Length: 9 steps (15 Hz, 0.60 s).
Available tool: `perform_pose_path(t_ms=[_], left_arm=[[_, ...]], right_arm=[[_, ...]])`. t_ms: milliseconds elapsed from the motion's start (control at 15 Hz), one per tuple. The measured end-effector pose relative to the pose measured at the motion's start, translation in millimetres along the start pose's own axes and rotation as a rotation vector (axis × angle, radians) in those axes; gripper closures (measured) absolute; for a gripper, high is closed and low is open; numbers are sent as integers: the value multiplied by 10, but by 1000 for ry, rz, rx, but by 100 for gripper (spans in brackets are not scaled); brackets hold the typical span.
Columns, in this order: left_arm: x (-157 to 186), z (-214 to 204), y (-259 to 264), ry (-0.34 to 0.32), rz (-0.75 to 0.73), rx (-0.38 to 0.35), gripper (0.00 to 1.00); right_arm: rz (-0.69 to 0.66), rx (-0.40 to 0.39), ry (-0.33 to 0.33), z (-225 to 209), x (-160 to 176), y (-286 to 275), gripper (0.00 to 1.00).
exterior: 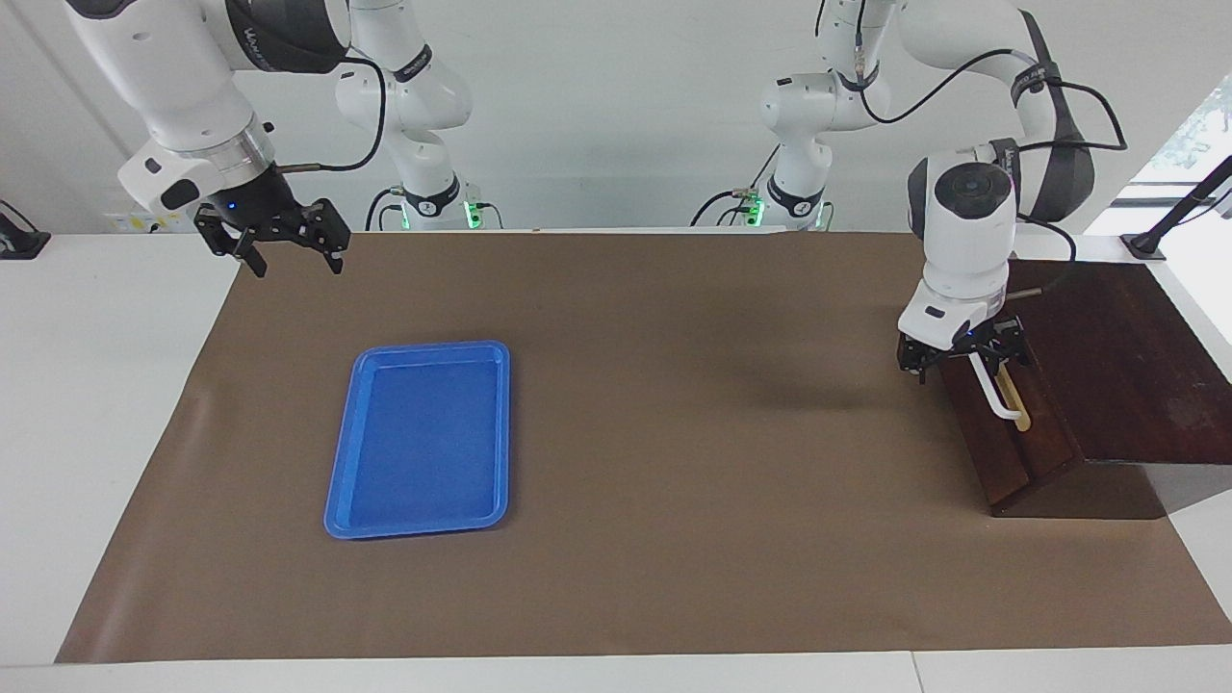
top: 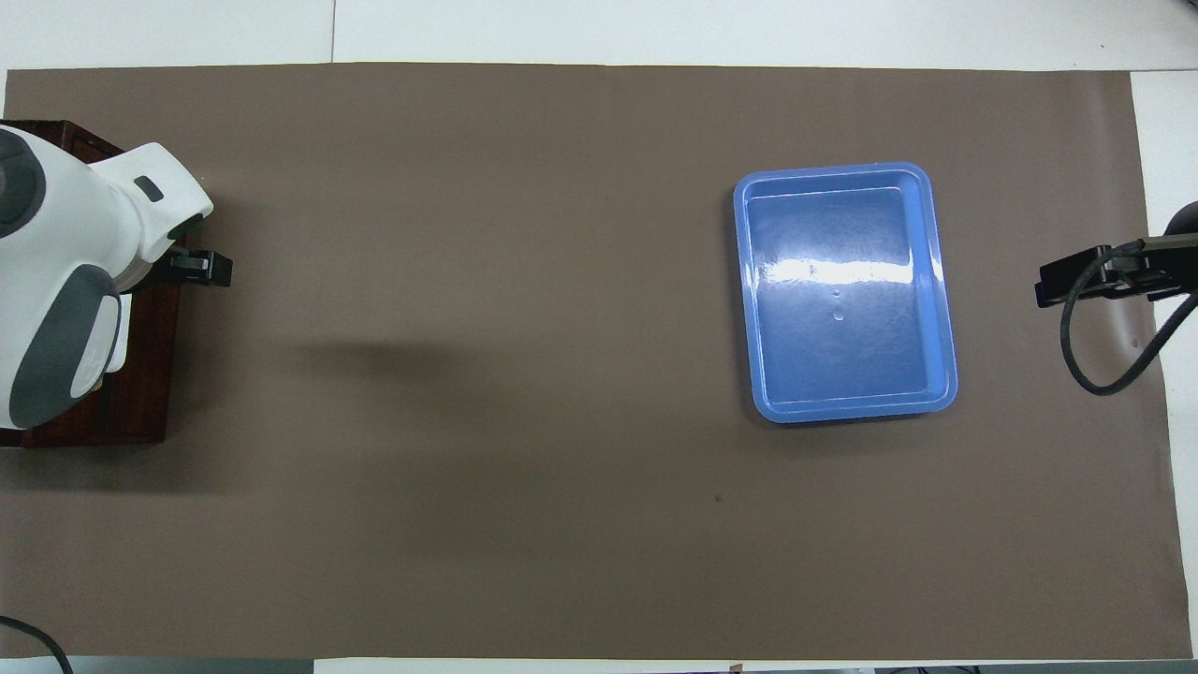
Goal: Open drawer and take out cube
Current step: 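Pull the drawer open by its handle with the left gripper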
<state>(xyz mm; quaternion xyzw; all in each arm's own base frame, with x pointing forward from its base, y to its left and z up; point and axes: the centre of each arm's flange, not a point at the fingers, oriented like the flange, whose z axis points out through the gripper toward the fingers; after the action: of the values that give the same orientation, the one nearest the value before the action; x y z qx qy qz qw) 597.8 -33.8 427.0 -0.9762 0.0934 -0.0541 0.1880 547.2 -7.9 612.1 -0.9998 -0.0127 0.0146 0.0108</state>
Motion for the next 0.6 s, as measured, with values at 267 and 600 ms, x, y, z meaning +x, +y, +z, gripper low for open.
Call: perform_pose_path(t_ms=[267,600], left_arm=[[6,146,-142,10,4,17,0],[-39,246,-68,14,20,12,0]], right_arm=[[2,19,3,-14,-6,-23,0],[15,38,4,-14,-5,-43,0]])
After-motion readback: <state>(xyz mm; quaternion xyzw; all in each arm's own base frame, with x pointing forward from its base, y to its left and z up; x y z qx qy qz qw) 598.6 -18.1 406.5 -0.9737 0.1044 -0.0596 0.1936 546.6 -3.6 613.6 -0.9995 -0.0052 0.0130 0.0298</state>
